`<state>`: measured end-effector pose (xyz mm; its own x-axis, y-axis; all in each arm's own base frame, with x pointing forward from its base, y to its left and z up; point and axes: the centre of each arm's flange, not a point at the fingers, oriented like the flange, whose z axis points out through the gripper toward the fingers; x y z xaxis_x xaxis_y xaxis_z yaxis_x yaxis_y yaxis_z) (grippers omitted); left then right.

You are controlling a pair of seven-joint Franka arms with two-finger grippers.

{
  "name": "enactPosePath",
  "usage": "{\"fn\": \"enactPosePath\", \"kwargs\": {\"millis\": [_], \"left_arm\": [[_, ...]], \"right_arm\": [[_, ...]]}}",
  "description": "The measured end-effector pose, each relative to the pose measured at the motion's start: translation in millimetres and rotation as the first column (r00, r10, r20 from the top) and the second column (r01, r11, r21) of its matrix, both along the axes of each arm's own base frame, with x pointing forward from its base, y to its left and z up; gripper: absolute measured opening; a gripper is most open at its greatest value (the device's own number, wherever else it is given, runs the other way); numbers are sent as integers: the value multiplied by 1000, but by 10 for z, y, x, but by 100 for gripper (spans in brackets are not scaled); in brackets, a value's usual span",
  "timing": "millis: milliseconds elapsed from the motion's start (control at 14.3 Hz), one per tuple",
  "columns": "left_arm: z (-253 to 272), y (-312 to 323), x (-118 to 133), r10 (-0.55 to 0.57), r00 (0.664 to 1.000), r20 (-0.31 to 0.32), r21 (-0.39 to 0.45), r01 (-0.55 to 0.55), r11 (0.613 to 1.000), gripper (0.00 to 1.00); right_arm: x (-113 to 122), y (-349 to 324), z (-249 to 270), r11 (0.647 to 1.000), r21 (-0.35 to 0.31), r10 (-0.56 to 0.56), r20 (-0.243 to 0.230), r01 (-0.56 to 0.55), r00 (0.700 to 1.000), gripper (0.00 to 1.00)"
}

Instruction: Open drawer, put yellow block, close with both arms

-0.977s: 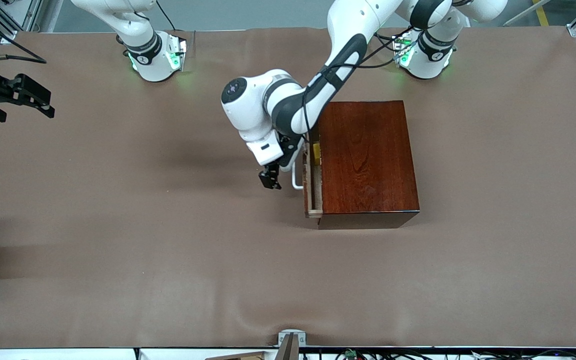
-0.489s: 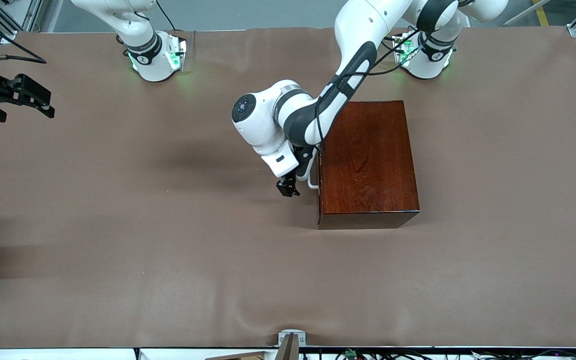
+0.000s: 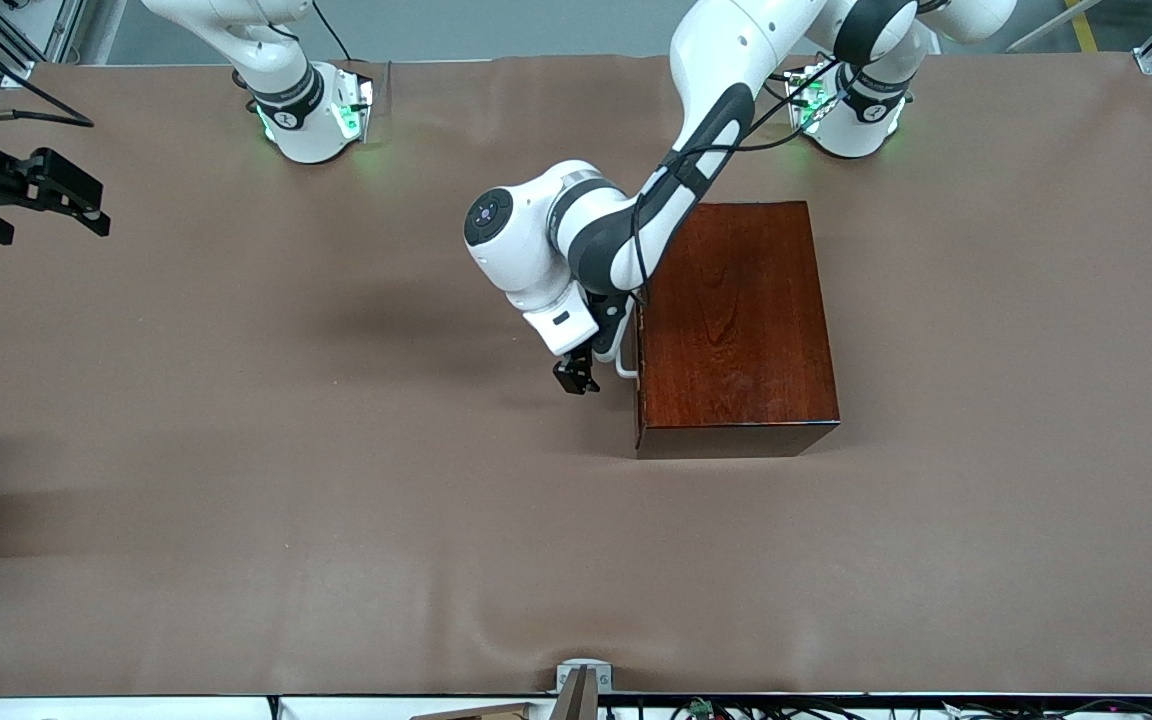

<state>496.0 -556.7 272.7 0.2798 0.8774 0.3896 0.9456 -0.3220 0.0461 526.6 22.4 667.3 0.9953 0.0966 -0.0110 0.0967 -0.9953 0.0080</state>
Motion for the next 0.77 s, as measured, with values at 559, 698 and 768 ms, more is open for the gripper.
{"fn": "enactPosePath", "kwargs": {"millis": [559,698,768], "left_arm": [[887,-97,76,-87,994,70,-144,97,985,100],[1338,3,161,-124,990,70,-207,136,969,100],[1576,125,251,-127,989,80,-231,142,963,100]], "right_arm": [[1,14,-1,1000,0,3,0,-3,1000,100],[6,5,-8,1000,0,1,-1,-1,1000,100],[8,5,-11,1000,0,1,-2,-1,1000,100]]}}
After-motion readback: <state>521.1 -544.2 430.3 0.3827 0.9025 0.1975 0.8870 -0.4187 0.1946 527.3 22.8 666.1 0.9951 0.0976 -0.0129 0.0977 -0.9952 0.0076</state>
